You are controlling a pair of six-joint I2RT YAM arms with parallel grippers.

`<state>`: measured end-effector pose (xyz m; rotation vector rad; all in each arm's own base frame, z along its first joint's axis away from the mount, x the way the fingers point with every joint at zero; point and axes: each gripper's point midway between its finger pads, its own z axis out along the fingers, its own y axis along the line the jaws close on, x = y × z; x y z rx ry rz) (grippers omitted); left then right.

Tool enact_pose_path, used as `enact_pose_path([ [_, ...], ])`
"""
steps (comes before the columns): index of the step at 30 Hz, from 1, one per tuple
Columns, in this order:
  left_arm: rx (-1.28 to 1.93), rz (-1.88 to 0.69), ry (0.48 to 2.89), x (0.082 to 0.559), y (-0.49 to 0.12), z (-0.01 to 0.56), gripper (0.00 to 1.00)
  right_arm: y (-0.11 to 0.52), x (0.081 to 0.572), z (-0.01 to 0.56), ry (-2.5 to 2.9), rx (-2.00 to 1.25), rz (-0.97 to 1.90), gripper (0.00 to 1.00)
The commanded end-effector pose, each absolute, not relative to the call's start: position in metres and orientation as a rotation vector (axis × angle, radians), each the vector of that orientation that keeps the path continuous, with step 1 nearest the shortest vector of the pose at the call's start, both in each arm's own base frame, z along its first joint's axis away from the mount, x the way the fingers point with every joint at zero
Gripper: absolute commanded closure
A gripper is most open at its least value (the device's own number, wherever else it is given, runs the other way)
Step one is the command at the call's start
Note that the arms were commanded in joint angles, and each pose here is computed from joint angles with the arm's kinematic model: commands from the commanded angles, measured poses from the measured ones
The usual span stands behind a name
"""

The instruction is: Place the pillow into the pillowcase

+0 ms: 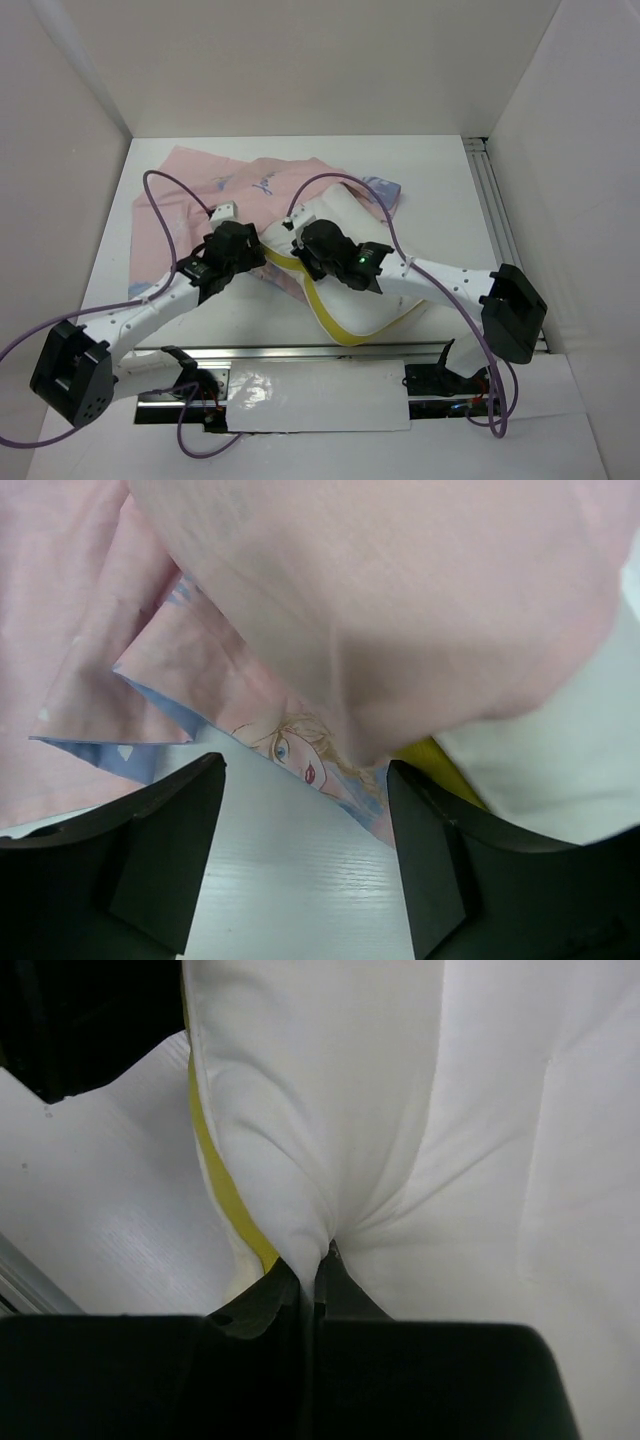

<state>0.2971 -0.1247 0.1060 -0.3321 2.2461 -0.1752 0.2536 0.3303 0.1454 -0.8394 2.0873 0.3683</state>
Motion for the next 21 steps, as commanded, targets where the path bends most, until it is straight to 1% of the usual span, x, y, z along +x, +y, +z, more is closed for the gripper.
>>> enact_pose_path([
  [1,-0.308,-0.318,2.082,0.311,-0.137,0.142,0.21,0.332,0.262,0.18,2.017,-0.761,0.423,1.0],
  [3,-0.339,-0.309,2.067,0.312,-0.131,0.141,0.2,0.34,0.258,0.184,2.002,-0.778,0.476,1.0],
  [7,-0.349,-0.319,2.018,0.319,-0.129,0.152,0.2,0.34,0.258,0.184,2.001,-0.778,0.476,1.0],
  [10,-0.341,-0.293,2.031,0.326,-0.131,0.142,0.27,0.339,0.258,0.188,1.994,-0.774,0.481,1.0],
  [11,-0.359,-0.27,2.028,0.331,-0.127,0.142,0.36,0.341,0.257,0.195,1.975,-0.771,0.503,1.0],
  [14,-0.39,-0.193,2.066,0.337,-0.119,0.133,0.59,0.339,0.253,0.2,1.963,-0.772,0.521,1.0],
  [15,-0.409,-0.191,2.049,0.34,-0.118,0.139,0.79,0.338,0.253,0.204,1.954,-0.767,0.527,1.0],
  [16,-0.407,-0.185,2.056,0.341,-0.119,0.139,0.91,0.336,0.252,0.2,1.962,-0.771,0.522,1.0],
  [17,-0.407,-0.185,2.056,0.341,-0.119,0.139,1.0,0.338,0.253,0.202,1.953,-0.766,0.527,1.0],
  [19,-0.368,-0.219,2.017,0.344,-0.123,0.156,1.0,0.338,0.253,0.202,1.948,-0.776,0.521,1.0],
  [21,-0.318,-0.287,1.973,0.335,-0.136,0.178,1.0,0.341,0.255,0.195,1.959,-0.797,0.503,1.0],
])
